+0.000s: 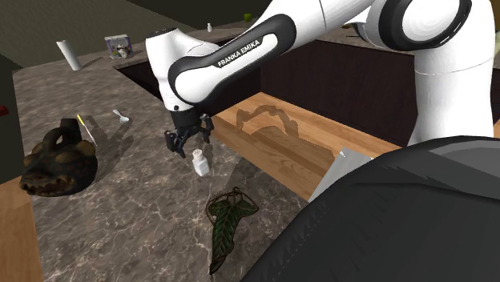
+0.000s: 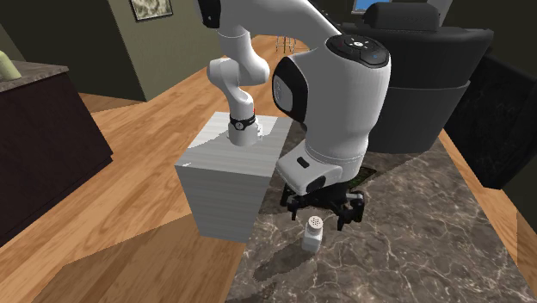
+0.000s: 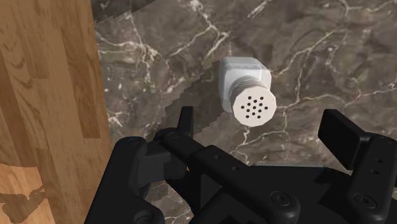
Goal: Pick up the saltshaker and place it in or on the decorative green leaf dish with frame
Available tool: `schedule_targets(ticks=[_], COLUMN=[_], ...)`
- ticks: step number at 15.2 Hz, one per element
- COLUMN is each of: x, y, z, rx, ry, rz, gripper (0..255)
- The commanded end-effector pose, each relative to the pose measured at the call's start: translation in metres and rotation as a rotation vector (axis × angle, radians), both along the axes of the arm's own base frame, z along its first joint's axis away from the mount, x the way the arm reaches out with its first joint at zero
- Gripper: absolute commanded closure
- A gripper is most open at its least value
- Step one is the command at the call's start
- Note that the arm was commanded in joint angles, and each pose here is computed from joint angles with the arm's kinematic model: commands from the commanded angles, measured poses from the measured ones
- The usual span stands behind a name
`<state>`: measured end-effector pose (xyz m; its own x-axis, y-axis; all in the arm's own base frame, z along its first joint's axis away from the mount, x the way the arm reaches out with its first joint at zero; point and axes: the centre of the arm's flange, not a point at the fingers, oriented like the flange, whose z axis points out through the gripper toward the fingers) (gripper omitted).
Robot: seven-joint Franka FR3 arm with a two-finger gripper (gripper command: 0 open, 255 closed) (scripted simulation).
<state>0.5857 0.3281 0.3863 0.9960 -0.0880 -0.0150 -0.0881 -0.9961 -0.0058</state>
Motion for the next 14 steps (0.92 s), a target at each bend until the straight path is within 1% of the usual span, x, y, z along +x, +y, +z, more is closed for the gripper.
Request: schedule_targets(ticks=[1, 3, 10, 11, 14], x=[-0.0006, -0.0007, -0.0007, -0.0007, -0.0007], y=[-0.0001, 0.0, 0.0, 0.0, 0.0], z=[-0.0102, -0.0185, -0.0185, -0.0185, -0.0185], rx=[0.0, 0.0, 0.0, 0.0, 0.0], ry=[-0.001, -0.001, 0.0, 0.0, 0.0], rz=[0.0, 0.0, 0.0, 0.0, 0.0], gripper=[0, 0, 0, 255, 255])
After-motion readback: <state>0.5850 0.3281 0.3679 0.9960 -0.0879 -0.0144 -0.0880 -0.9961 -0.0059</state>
